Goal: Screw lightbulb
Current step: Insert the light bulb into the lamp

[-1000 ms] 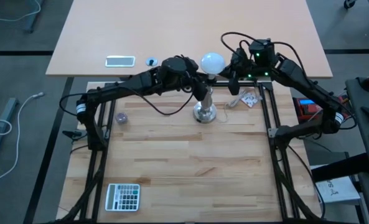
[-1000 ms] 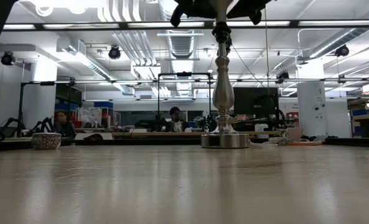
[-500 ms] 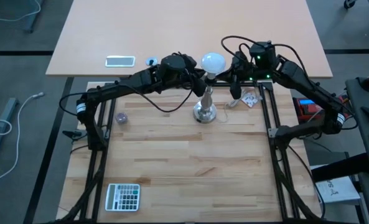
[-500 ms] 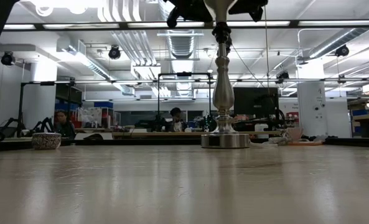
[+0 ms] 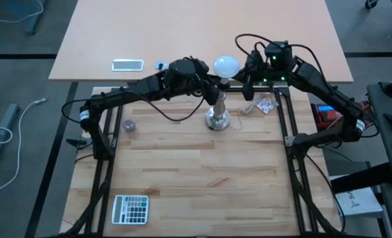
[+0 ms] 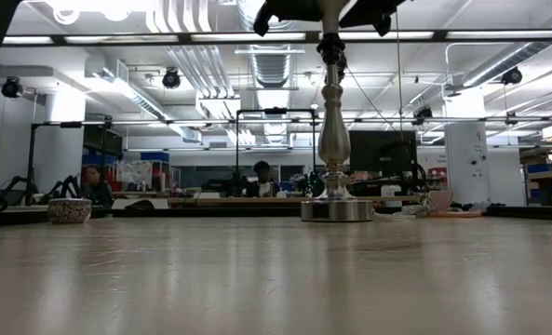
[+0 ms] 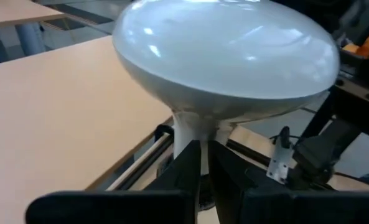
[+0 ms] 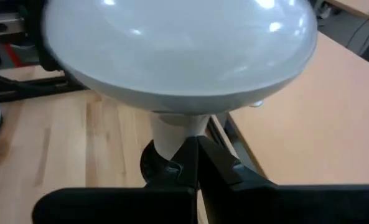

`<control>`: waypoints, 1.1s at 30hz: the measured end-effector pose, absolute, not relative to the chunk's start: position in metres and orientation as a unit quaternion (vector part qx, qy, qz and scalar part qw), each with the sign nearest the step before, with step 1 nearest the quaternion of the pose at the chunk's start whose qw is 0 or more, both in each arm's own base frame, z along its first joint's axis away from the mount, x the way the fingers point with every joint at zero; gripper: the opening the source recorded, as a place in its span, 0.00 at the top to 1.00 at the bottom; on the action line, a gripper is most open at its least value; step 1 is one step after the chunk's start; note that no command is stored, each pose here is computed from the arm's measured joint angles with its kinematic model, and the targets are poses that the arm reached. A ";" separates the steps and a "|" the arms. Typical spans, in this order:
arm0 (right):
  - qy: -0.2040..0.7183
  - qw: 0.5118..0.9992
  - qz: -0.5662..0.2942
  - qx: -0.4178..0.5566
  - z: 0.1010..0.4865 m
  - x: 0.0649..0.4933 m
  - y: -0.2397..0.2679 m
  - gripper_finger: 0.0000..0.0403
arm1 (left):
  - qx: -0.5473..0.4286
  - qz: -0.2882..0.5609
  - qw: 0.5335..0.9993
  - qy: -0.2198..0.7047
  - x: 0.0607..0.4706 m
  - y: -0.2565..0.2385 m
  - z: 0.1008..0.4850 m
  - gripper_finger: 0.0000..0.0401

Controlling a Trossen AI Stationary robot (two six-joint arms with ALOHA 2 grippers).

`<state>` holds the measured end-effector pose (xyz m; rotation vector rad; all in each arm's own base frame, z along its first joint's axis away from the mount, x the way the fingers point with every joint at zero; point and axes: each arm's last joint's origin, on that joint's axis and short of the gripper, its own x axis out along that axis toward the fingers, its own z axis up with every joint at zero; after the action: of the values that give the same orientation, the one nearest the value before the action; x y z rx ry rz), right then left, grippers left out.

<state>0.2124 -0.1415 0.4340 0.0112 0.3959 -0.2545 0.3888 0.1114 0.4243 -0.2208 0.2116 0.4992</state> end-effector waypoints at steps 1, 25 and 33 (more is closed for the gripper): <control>0.195 0.973 -0.123 0.007 0.434 0.212 -0.141 1.00 | -0.108 0.250 0.957 0.104 0.389 0.112 0.424 0.95; 0.199 0.969 -0.147 0.001 0.433 0.213 -0.144 1.00 | -0.110 0.234 0.958 0.124 0.388 0.106 0.422 0.95; 0.189 0.974 -0.121 0.026 0.434 0.215 -0.141 1.00 | -0.109 0.243 0.957 0.116 0.392 0.111 0.419 0.95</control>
<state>0.2146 -0.1415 0.4338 0.0528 0.3822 -0.2433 0.3924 0.1113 0.4186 -0.2215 0.2357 0.4934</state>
